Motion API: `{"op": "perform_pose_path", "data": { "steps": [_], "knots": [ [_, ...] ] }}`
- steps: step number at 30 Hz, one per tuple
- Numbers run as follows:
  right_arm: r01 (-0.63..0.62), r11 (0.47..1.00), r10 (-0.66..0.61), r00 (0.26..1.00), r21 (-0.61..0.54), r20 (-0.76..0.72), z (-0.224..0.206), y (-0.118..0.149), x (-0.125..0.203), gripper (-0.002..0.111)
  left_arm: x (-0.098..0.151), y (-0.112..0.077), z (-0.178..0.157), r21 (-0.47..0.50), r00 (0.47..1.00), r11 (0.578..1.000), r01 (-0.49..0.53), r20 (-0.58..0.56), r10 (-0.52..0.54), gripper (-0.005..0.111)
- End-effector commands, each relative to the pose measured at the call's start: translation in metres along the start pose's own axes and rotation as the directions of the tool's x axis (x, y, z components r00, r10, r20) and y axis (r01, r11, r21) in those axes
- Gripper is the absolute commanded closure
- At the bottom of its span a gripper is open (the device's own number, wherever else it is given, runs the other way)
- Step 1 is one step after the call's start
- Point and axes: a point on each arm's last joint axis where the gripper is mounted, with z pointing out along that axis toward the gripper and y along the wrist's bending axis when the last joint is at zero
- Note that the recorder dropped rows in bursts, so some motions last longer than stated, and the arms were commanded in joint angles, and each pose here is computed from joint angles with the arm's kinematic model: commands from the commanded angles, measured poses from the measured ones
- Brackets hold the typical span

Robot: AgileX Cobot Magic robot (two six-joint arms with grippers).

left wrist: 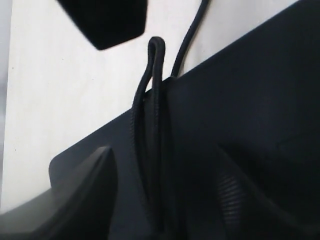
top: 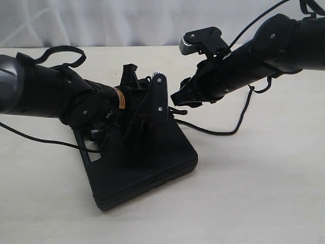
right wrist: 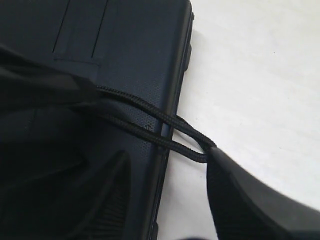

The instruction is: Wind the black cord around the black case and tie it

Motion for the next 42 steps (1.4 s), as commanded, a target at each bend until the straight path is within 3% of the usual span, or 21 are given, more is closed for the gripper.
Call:
{"op": "perform_pose_path", "data": {
  "steps": [1,8,11,16,21,23,30,38,42],
  "knots": [
    [0.016,1.0,-0.016,1.0,0.013,0.009,-0.001,-0.003,-0.001,0.062,0.001,-0.001,0.009,-0.009,0.998,0.998,-0.056,0.011,0.056,0.055],
    [0.016,1.0,-0.016,1.0,0.013,0.009,-0.001,-0.003,-0.001,0.062,0.003,0.0,0.008,-0.015,0.999,0.999,-0.051,0.009,0.051,0.085],
    [0.018,1.0,-0.018,1.0,0.013,0.009,-0.001,-0.003,-0.001,0.062,0.013,0.005,0.008,-0.012,1.0,1.0,-0.025,-0.02,0.024,0.084],
    [0.018,1.0,-0.018,1.0,0.013,0.009,-0.001,-0.003,-0.001,0.062,0.027,0.014,0.008,-0.029,0.999,1.0,0.011,-0.045,-0.013,0.073],
    [0.018,1.0,-0.018,1.0,0.013,0.009,-0.001,-0.003,-0.001,0.062,0.026,0.014,0.008,-0.028,0.999,1.0,0.01,-0.044,-0.011,0.073],
    [0.018,1.0,-0.018,1.0,0.013,0.009,-0.001,-0.003,-0.001,0.062,0.026,0.014,0.008,-0.028,0.999,1.0,0.01,-0.044,-0.011,0.077],
    [0.018,1.0,-0.018,1.0,0.015,0.012,-0.001,-0.003,-0.002,0.062,0.026,0.014,0.008,-0.033,0.999,0.999,0.01,-0.04,-0.011,0.106],
    [0.023,1.0,-0.023,1.0,0.015,0.011,-0.001,-0.003,-0.002,0.062,0.026,0.014,0.008,-0.036,0.999,0.999,0.015,-0.037,-0.016,0.107],
    [0.025,1.0,-0.025,1.0,0.015,0.011,-0.001,-0.003,-0.002,0.062,0.022,0.02,0.0,-0.07,0.993,0.99,0.121,-0.007,-0.122,0.107]
  ]
}}
